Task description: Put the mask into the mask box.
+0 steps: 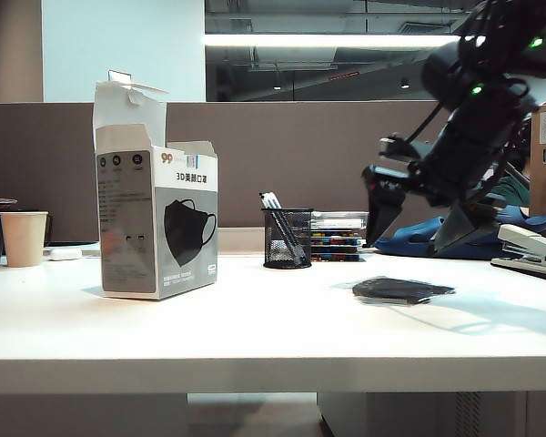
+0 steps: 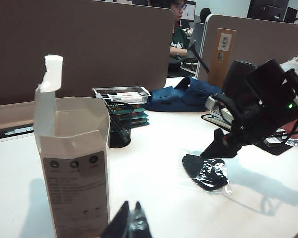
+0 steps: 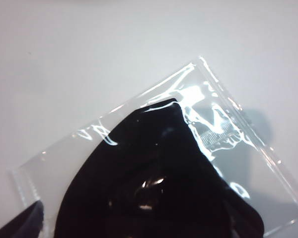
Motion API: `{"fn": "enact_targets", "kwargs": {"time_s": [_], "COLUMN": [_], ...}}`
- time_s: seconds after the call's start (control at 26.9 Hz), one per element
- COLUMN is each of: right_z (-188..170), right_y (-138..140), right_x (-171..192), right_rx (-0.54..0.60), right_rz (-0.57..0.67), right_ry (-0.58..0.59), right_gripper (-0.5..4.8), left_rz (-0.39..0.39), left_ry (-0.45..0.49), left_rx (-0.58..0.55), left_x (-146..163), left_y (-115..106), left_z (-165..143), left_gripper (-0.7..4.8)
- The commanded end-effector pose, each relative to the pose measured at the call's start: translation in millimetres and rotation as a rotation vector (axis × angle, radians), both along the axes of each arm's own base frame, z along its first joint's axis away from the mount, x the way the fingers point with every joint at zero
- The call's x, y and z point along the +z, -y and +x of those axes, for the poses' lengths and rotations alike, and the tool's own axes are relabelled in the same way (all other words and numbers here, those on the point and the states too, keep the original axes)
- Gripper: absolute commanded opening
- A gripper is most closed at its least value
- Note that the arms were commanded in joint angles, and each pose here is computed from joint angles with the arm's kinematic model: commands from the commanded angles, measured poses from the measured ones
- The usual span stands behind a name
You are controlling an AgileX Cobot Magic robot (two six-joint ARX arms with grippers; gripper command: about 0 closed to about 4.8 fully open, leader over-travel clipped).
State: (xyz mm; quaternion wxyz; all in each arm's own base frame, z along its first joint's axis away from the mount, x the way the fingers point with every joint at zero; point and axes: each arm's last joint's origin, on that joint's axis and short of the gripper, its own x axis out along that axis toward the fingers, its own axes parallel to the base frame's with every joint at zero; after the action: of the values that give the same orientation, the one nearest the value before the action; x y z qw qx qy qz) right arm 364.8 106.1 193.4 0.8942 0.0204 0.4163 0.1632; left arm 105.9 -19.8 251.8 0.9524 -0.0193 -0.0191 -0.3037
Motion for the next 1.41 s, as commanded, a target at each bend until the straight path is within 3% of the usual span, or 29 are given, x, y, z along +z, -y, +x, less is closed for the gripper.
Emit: {"fn": "enact_targets", "kwargs": {"time_s": [0.04, 0.37, 0.56, 0.82, 0.97, 1.12, 1.19, 1.23, 1.27, 1.3, 1.41], "right_z": [7.9, 16.0, 11.2, 7.3, 7.0, 8.0, 10.9, 13.2, 17.6, 20.7, 28.7], "right_y": [-4.4, -10.8, -11.0, -9.5, -9.4, -11.8, -14.5, -16.2, -19.6, -22.2, -29.9], "right_x": [-5.1, -38.4, -65.4, -76.3, -76.4, -73.4, -67.9, -63.7, -55.3, -49.1, -23.8], "right_rx": [-0.021, -0.008, 0.0, 0.0, 0.001, 0.035, 0.065, 0.082, 0.107, 0.122, 0.168], "right_rz": [-0.053, -0.09, -0.18, -0.211, -0.212, -0.153, -0.101, -0.072, -0.032, -0.009, 0.056], "right_ry": [0.005, -0.118, -0.239, -0.307, -0.311, -0.308, -0.301, -0.292, -0.273, -0.256, -0.189], "right_gripper": [4.79, 4.79, 4.67, 1.77, 0.42, 0.36, 0.05, -0.05, -0.05, -0.05, -0.05], "left_rz": [0.003, 0.003, 0.003, 0.001, 0.001, 0.017, 0.053, 0.071, 0.08, 0.076, 0.069], "left_ry": [0.011, 0.01, 0.012, 0.011, 0.011, 0.029, 0.071, 0.102, 0.151, 0.162, 0.19], "left_rx": [0.001, 0.001, 0.002, 0.037, 0.043, 0.055, 0.086, 0.1, 0.132, 0.152, 0.173], "left_x": [1.4, 1.3, 1.4, 1.5, 1.4, 2.0, 3.6, 5.4, 9.2, 10.6, 13.5], "left_y": [-0.2, -0.2, -0.2, -1.0, -1.2, -1.5, -2.2, -2.5, -3.2, -3.7, -4.0], "left_z": [0.1, 0.2, 0.2, 0.8, 0.9, 1.0, 1.3, 1.3, 1.7, 2.9, 9.3], "left_gripper": [-0.05, -0.05, -0.05, -0.05, -0.05, -0.05, 0.04, 0.16, 0.87, 1.17, 1.26]}}
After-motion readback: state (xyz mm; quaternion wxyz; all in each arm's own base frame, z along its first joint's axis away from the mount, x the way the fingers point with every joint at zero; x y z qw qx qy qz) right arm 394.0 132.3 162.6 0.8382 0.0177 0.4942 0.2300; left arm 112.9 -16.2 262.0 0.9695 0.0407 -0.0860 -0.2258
